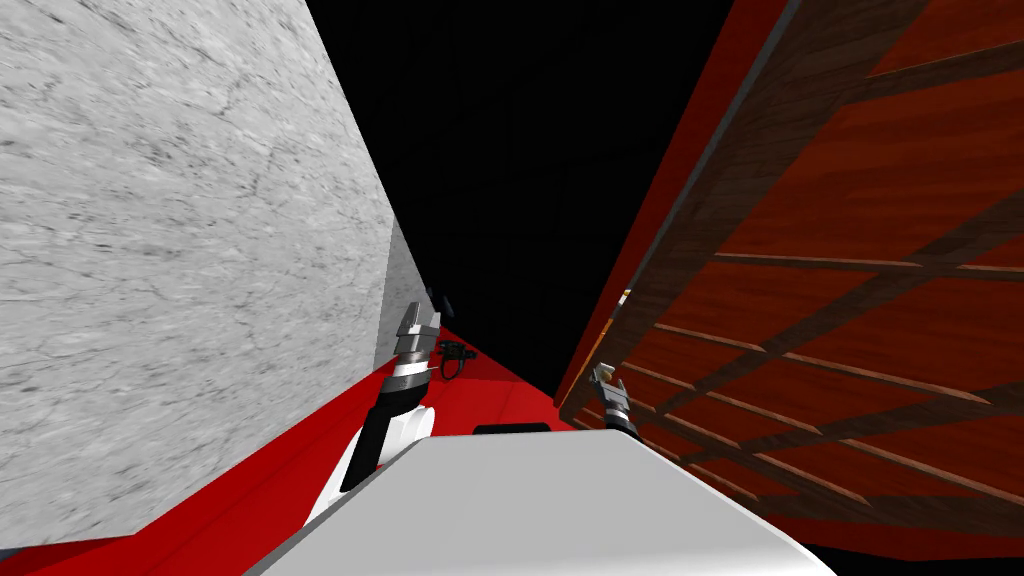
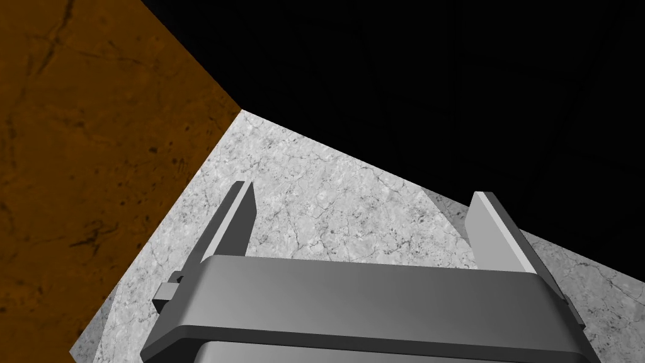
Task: Pull the door open
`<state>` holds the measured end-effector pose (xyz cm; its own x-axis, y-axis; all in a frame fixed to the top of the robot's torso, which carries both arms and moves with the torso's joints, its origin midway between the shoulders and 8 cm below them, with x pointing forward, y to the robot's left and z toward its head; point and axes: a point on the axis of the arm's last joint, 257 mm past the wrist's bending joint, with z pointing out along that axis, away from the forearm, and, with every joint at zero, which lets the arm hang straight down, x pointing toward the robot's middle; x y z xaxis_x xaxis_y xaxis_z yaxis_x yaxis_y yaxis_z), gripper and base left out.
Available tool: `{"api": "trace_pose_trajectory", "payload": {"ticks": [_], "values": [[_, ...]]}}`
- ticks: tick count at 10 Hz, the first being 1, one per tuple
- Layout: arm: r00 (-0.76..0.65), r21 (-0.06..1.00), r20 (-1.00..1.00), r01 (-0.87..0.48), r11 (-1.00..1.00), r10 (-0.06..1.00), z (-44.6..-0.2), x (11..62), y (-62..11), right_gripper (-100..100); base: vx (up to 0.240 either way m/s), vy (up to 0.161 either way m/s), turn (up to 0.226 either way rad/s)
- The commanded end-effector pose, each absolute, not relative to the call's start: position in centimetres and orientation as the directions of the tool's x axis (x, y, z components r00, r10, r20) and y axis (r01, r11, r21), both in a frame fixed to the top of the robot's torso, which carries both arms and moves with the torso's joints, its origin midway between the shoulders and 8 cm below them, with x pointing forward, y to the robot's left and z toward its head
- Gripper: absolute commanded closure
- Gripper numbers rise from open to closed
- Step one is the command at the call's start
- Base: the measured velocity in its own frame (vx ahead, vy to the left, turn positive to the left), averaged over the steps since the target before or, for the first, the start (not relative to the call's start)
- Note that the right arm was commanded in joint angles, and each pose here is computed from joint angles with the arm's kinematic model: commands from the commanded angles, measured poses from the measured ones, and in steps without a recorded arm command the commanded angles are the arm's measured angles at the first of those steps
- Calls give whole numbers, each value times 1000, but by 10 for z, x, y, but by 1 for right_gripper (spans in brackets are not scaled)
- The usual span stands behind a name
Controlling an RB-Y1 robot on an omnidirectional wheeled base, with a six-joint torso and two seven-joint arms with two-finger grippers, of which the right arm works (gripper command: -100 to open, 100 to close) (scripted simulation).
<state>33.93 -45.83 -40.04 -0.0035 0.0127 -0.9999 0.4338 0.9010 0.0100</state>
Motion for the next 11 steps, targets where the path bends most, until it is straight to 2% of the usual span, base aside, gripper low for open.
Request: {"api": "trace_pose_trajectory", "payload": {"ticks": [1, 2, 7, 11], "values": [[-3, 10, -1000, 434, 901, 13, -400, 339, -458, -100, 89, -17, 23], [-3, 10, -1000, 434, 901, 13, -400, 339, -458, 100, -12, 0, -31], [-3, 10, -1000, 434, 901, 13, -400, 339, -458, 100, -17, 4, 4], [28, 96, -995, 433, 896, 93, -403, 339, -458, 100, -14, -1, 18]]}}
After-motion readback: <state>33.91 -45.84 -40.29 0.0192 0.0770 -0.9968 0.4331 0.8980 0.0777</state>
